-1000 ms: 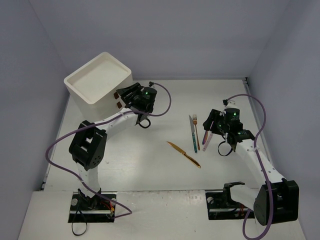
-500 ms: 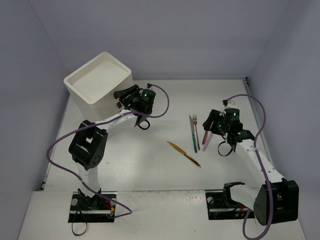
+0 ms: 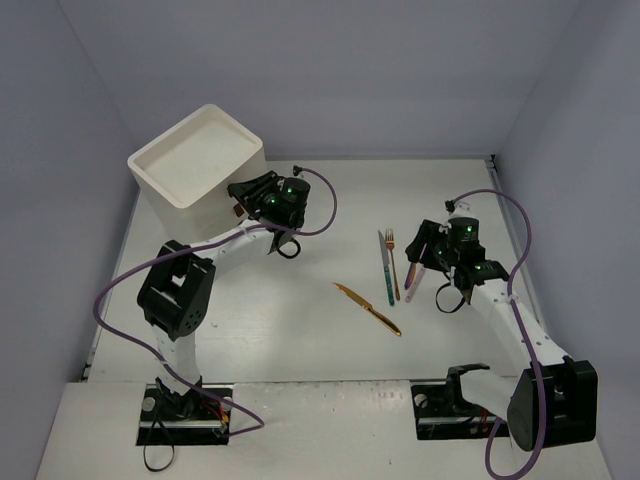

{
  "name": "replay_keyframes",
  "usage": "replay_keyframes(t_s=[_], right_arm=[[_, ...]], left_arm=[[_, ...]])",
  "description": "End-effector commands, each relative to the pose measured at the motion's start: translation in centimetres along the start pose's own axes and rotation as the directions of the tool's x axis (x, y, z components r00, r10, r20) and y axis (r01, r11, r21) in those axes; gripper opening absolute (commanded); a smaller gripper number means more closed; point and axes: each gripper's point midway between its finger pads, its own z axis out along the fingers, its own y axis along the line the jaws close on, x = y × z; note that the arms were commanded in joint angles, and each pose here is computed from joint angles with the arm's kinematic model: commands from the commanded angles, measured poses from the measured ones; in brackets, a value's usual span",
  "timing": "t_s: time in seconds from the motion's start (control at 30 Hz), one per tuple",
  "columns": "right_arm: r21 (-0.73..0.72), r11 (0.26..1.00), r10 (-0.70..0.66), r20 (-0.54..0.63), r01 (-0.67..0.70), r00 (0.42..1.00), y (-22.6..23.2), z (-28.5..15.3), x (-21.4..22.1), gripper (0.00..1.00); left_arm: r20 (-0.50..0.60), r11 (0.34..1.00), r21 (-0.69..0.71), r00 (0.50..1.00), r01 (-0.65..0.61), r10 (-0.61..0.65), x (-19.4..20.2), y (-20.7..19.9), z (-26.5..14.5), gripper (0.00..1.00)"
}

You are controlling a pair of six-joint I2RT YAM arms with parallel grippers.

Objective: Sort the eating utensils into containers

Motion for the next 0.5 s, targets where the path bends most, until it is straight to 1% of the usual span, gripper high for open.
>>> replay_keyframes(t_s=[0.0, 0.03, 0.13, 0.2, 0.27, 0.37, 0.47], right_arm=[[-0.022, 1.0, -0.008, 0.039, 0.009, 0.999, 0.4, 0.1, -1.1, 0.53], [-0.022, 1.0, -0.008, 0.037, 0.009, 0.999, 0.4, 0.1, -1.1, 0.53], [-0.021, 1.0, -0.007, 0.032, 0.007, 0.999, 0.3, 0.2, -1.0, 0.53], [-0.02, 1.0, -0.005, 0.033, 0.006, 0.999, 0.3, 0.2, -1.0, 0.53], [-0.021, 1.0, -0.005, 0.034, 0.006, 0.999, 0.4, 0.2, -1.1, 0.53], [-0.023, 1.0, -0.006, 0.038, 0.006, 0.999, 0.4, 0.1, -1.2, 0.53], [-0.023, 1.0, -0.004, 0.045, 0.005, 0.999, 0.4, 0.0, -1.3, 0.53]], left_arm=[[-0.037, 0.991, -0.088, 0.994, 0.101, -0.104, 0.5, 4.2, 0.3, 0.25], [-0.039, 0.991, -0.09, 0.994, 0.1, -0.104, 0.5, 4.2, 0.4, 0.22], [-0.035, 0.991, -0.087, 0.994, 0.102, -0.105, 0.5, 4.2, 0.3, 0.07], [-0.029, 0.992, -0.084, 0.994, 0.099, -0.102, 0.3, 4.1, 0.1, 0.02], [-0.02, 0.992, -0.08, 0.995, 0.098, -0.1, 0.2, 4.0, -0.3, 0.0], [0.0, 0.992, -0.074, 0.995, 0.1, -0.1, -0.2, 3.7, -1.4, 0.0], [0.057, 0.992, -0.054, 0.992, 0.115, -0.112, -1.2, 3.2, -3.7, 0.0]])
